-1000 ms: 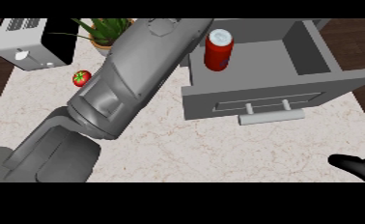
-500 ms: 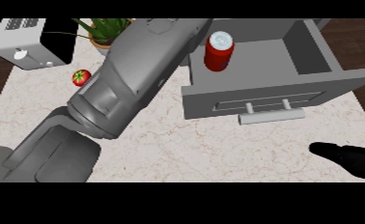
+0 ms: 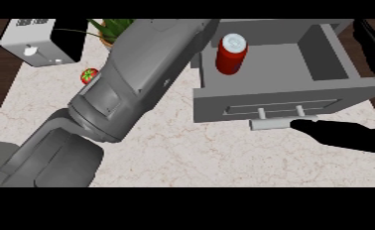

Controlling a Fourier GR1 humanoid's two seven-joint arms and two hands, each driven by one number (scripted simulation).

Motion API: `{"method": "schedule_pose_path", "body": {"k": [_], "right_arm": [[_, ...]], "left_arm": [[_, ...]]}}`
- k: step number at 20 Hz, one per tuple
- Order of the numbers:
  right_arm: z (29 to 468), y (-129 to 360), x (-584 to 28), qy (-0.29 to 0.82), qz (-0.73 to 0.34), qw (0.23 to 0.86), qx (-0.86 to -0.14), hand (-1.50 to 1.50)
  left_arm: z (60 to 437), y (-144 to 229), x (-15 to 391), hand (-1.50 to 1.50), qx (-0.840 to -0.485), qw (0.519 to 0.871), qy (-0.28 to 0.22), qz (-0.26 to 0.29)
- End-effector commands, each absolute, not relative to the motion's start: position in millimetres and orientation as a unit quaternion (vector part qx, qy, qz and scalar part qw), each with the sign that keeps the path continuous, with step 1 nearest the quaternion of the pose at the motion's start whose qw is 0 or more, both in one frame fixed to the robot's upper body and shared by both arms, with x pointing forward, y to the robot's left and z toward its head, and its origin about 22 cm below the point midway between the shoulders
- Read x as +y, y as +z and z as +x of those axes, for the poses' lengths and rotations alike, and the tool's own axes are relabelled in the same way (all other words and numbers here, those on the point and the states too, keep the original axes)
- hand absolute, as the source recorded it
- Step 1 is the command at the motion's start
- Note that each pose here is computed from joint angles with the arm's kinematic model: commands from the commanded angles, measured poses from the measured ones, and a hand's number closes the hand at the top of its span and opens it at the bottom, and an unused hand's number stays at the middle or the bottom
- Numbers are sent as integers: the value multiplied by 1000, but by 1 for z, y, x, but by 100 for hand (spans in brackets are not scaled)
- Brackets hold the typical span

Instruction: Pick up the can, place it into the drawer and close the drawer

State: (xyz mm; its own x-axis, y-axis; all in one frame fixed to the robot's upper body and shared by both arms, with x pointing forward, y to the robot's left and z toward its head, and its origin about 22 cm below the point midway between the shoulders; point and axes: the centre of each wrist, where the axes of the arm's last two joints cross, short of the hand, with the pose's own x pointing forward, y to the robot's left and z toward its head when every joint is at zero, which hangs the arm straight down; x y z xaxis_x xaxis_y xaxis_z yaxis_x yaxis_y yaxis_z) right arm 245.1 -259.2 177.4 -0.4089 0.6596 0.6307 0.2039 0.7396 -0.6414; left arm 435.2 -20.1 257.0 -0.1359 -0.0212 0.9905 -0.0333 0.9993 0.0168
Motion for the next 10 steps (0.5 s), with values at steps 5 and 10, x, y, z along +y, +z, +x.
{"method": "schedule_pose_path", "body": {"k": [5, 10], "right_arm": [[292, 140, -235, 325, -339, 453, -758, -150], [323, 109, -230, 370, -377, 444, -724, -150]], "left_arm": [[435, 259, -22, -150, -765, 643, -10, 36], [441, 258, -10, -150, -758, 652, -10, 18]]}}
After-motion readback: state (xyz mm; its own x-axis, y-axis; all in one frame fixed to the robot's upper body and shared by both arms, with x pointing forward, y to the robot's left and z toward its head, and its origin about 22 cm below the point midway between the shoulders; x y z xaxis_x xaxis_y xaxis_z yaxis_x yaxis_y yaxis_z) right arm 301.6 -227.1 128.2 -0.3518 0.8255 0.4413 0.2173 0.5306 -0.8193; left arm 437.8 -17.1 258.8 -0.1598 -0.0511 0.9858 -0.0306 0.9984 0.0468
